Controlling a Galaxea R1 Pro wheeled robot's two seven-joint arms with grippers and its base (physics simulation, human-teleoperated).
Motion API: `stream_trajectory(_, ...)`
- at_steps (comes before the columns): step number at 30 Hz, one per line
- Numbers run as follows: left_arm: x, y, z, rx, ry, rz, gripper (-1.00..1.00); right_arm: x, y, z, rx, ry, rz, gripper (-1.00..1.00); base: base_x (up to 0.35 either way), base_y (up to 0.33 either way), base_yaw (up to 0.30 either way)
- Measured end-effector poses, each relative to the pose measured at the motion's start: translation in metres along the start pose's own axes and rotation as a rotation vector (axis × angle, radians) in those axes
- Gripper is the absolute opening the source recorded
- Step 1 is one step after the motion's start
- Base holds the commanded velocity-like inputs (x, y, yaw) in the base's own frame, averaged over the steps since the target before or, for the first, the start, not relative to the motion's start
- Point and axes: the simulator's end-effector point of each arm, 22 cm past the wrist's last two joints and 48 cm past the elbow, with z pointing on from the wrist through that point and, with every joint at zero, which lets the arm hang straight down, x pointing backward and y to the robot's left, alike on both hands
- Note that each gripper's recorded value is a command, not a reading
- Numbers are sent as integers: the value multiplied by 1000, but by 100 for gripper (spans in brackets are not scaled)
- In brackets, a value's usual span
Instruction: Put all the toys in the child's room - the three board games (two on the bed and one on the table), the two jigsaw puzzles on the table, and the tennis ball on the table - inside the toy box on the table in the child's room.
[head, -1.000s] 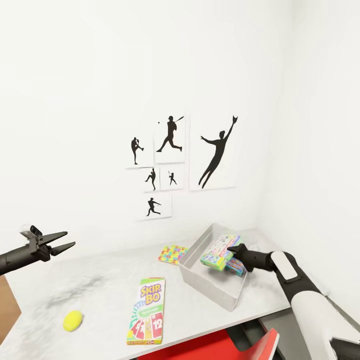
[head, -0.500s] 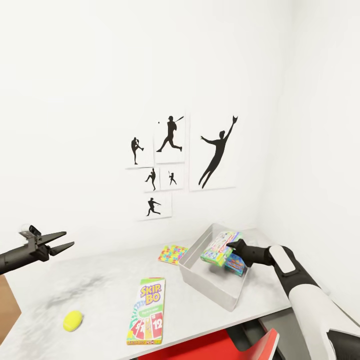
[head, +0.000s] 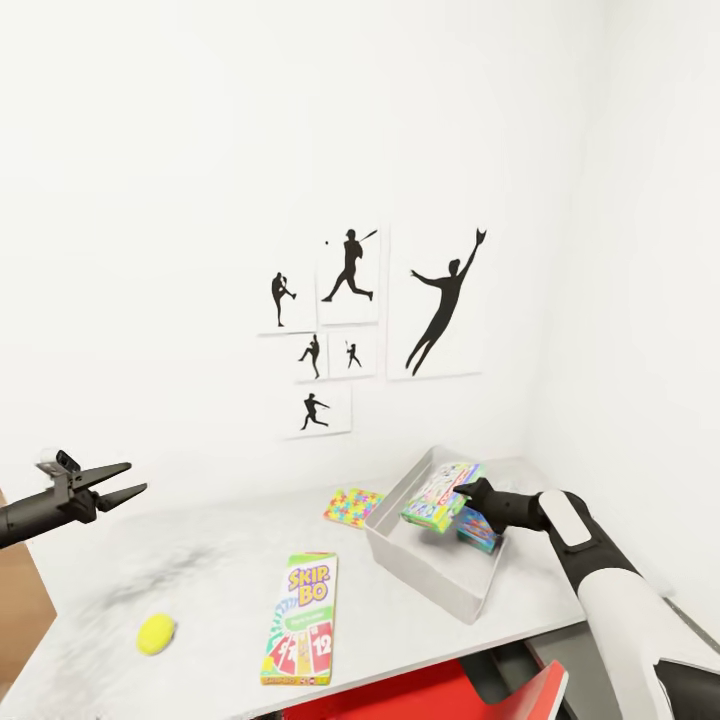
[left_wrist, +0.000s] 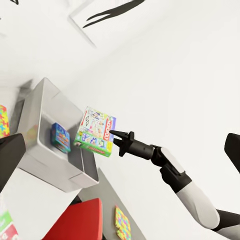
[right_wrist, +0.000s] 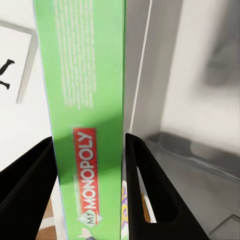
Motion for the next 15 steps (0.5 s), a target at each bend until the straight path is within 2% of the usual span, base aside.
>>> stream_trajectory(9,2,6,1,-5,3,-12,100,0,-6,3,6,3,8,-100,0,0,178)
stream_trajectory(13,2,6,1,-6,3,-14,100,-1,-10,2,9,1,16,-100,0,0,37)
stream_trajectory(15,2,7,1,-6,3,-15,100,-1,-11,2,10,2,19,-100,0,0,-108)
